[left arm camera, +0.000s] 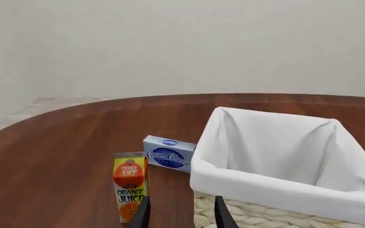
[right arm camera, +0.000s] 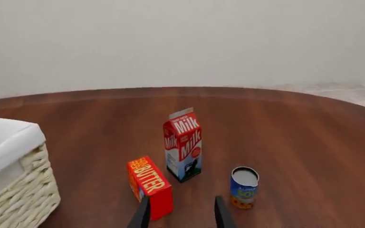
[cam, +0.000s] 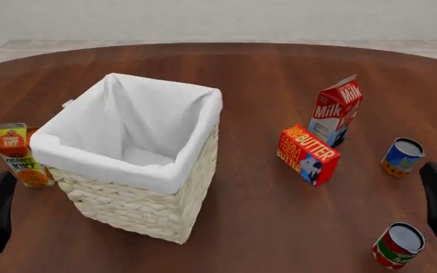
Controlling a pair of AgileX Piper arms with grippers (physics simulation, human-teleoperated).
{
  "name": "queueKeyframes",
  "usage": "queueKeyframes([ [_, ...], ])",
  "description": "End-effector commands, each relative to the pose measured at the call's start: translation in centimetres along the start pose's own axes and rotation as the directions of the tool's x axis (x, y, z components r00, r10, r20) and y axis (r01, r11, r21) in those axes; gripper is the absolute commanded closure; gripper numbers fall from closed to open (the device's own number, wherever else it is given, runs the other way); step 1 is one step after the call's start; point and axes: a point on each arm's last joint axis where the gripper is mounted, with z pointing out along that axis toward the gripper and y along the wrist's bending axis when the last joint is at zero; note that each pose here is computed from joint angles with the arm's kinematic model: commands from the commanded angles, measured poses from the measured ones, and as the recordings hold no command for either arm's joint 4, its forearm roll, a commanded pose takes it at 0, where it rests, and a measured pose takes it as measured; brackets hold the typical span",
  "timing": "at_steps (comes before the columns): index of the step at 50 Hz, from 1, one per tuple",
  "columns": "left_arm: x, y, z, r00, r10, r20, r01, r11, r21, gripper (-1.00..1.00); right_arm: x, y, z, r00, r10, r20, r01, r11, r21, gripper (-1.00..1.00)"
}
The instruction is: Pick up the tomato sauce, and put it in the basket.
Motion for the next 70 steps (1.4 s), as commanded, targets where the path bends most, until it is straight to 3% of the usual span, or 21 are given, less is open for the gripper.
queueKeyframes([
  [1, -0.1, 0.0, 0.0, 1.000, 0.002, 0.001, -0.002, 1.000, -0.002, -1.00, -4.5, 0.4, 0.4, 0.994, 0.048, -0.102, -0.051, 0.998, -0.027, -1.00],
  [3, 0.0, 0.0, 0.0, 1.000, -0.001, -0.001, 0.001, 1.000, -0.002, -1.00, -5.3, 0.6, 0.4, 0.993, 0.001, -0.118, -0.007, 0.999, -0.046, -1.00],
  [7, 0.0, 0.0, 0.0, 1.000, 0.000, -0.001, 0.000, 1.000, -0.002, -1.00, -6.7, 0.8, 0.6, 0.987, 0.013, -0.160, -0.024, 0.998, -0.061, -1.00],
  [10, 0.0, 0.0, 0.0, 1.000, 0.001, 0.000, -0.001, 1.000, -0.002, -1.00, -7.5, 1.1, 1.2, 0.972, 0.025, -0.235, -0.047, 0.995, -0.089, -1.00],
  [12, 0.0, 0.0, 0.0, 1.000, 0.001, 0.000, -0.001, 1.000, -0.002, -1.00, -7.9, 1.3, 1.3, 0.963, 0.003, -0.269, -0.034, 0.993, -0.112, -1.00],
  [17, 0.0, 0.0, 0.0, 1.000, 0.002, 0.000, -0.002, 1.000, -0.002, -1.00, -7.7, 1.4, 1.8, 0.928, -0.040, -0.371, -0.005, 0.993, -0.121, -1.00],
  [24, 0.0, 0.0, 0.0, 1.000, 0.001, 0.000, -0.001, 1.000, -0.002, -1.00, -7.3, 1.6, 1.9, 0.877, -0.059, -0.477, -0.010, 0.990, -0.141, -1.00],
  [27, 0.0, 0.0, 0.0, 1.000, 0.001, 0.000, -0.001, 1.000, -0.002, -1.00, -7.9, 1.6, 1.8, 0.869, -0.075, -0.488, 0.005, 0.990, -0.144, -1.00],
  [31, 0.0, 0.0, 0.0, 1.000, 0.001, 0.000, -0.001, 1.000, -0.002, -1.00, -8.0, 1.7, 1.7, 0.830, -0.078, -0.552, -0.005, 0.989, -0.148, -1.00],
  [34, 0.0, 0.0, 0.0, 1.000, 0.001, 0.000, -0.001, 1.000, -0.002, -1.00, -8.3, 1.7, 1.7, 0.823, -0.078, -0.562, -0.008, 0.989, -0.150, -1.00],
  [37, 0.1, 0.0, 0.0, 1.000, 0.001, 0.000, -0.001, 1.000, -0.002, -1.00, -8.3, 1.7, 1.7, 0.792, -0.097, -0.603, 0.006, 0.989, -0.150, -1.00],
  [41, 0.0, 0.0, 0.0, 1.000, 0.001, 0.000, -0.001, 1.000, -0.002, -1.00, -8.7, 1.7, 1.7, 0.784, -0.097, -0.613, 0.007, 0.989, -0.148, -1.00],
  [47, 0.0, 0.0, 0.0, 1.000, 0.001, 0.000, -0.001, 1.000, -0.002, -1.00, -8.6, 1.7, 2.0, 0.747, -0.131, -0.652, 0.034, 0.987, -0.159, -1.00],
  [50, 0.0, 0.0, 0.0, 1.000, 0.001, 0.000, -0.001, 1.000, -0.002, -1.00, -8.7, 1.6, 1.9, 0.744, -0.124, -0.657, 0.032, 0.988, -0.150, -1.00],
  [52, 0.0, 0.0, 0.0, 1.000, 0.001, 0.000, -0.001, 1.000, -0.002, -1.00, -8.4, 1.4, 1.9, 0.730, -0.130, -0.671, 0.045, 0.989, -0.142, -1.00],
  [56, 0.0, 0.0, 0.0, 1.000, 0.002, 0.000, -0.002, 1.000, -0.003, -1.00, -8.5, 1.3, 2.0, 0.728, -0.127, -0.674, 0.049, 0.990, -0.133, -1.00],
  [58, 0.0, 0.0, 0.0, 1.000, 0.001, 0.000, -0.001, 1.000, -0.003, -1.00, -8.2, 1.3, 2.0, 0.720, -0.127, -0.682, 0.051, 0.990, -0.130, -1.00],
  [59, 0.0, 0.0, 0.0, 1.000, 0.001, 0.000, -0.001, 1.000, -0.003, -1.00, -7.6, 1.3, 1.9, 0.703, -0.119, -0.702, 0.043, 0.991, -0.125, -1.00],
  [62, 0.0, 0.0, 0.0, 1.000, 0.001, 0.000, -0.001, 1.000, -0.003, -1.00, -7.5, 1.1, 2.0, 0.705, -0.123, -0.699, 0.055, 0.991, -0.119, -1.00],
  [70, 0.0, 0.0, 0.0, 1.000, 0.001, 0.000, -0.001, 1.000, -0.003, -1.00, -6.4, 0.9, 2.6, 0.684, -0.116, -0.720, 0.065, 0.993, -0.099, -1.00],
])
